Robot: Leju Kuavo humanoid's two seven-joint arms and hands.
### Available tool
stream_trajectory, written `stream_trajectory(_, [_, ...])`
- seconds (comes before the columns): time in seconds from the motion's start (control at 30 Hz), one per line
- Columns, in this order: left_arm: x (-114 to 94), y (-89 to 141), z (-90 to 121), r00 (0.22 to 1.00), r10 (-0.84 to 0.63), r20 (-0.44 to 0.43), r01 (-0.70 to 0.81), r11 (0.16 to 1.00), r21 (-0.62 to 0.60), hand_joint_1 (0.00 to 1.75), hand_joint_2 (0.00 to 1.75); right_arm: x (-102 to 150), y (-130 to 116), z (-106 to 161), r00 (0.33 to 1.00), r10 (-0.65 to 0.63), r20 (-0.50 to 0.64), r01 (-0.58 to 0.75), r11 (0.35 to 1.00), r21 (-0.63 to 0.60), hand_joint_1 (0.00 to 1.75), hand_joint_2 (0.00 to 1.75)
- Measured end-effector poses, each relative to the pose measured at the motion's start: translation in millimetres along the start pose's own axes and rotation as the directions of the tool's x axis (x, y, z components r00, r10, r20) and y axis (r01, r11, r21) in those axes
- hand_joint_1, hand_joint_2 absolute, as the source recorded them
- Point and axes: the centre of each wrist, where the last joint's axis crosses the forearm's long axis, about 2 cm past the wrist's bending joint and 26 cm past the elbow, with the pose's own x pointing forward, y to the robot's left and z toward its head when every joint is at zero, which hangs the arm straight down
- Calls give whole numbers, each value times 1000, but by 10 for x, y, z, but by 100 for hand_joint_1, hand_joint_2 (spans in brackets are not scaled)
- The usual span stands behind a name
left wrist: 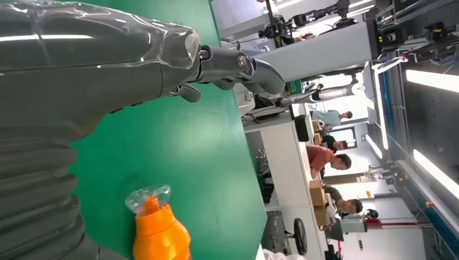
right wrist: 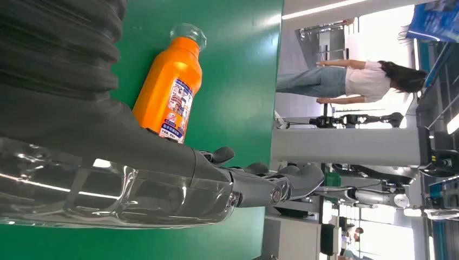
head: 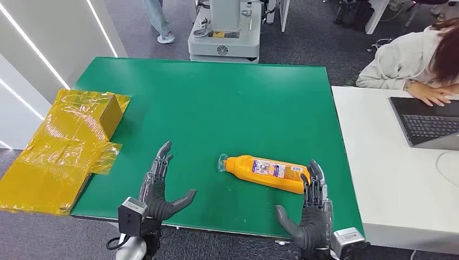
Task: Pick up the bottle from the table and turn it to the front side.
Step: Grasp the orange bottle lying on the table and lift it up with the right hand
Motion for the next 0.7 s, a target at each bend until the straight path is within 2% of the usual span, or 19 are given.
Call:
stream_trajectory(0.03, [2, -1, -7, 1000, 0, 2, 0, 1000, 0, 0, 175, 0, -2, -1, 1000, 5, 2, -5, 1000, 1, 0, 175])
stream_trajectory(0.1, [7, -1, -62, 1000, 4, 14, -4, 1000, -9, 0, 175, 4, -51, -36, 988, 148, 40, -150, 988, 31, 0, 175])
stream_trajectory(0.17, [10, -7, -135, 999, 14, 29, -13, 1000, -26, 0, 175, 5, -167, -91, 934, 343, 103, -350, 935, 64, 0, 175])
stream_trajectory(0.3, [-22, -36, -215, 998, 44, 43, -41, 998, -52, 0, 175, -67, -464, -188, 845, 521, 123, -533, 838, 114, 0, 175])
stream_trajectory(0.47, [-116, -44, -343, 996, 69, 64, -63, 995, -80, 0, 175, -284, -851, -538, 695, 713, 90, -707, 657, 262, 0, 175])
stream_trajectory(0.7, [-224, -24, -409, 996, 69, 58, -63, 992, -112, 0, 175, -543, -1195, -1173, 485, 870, 93, -786, 386, 483, 0, 175])
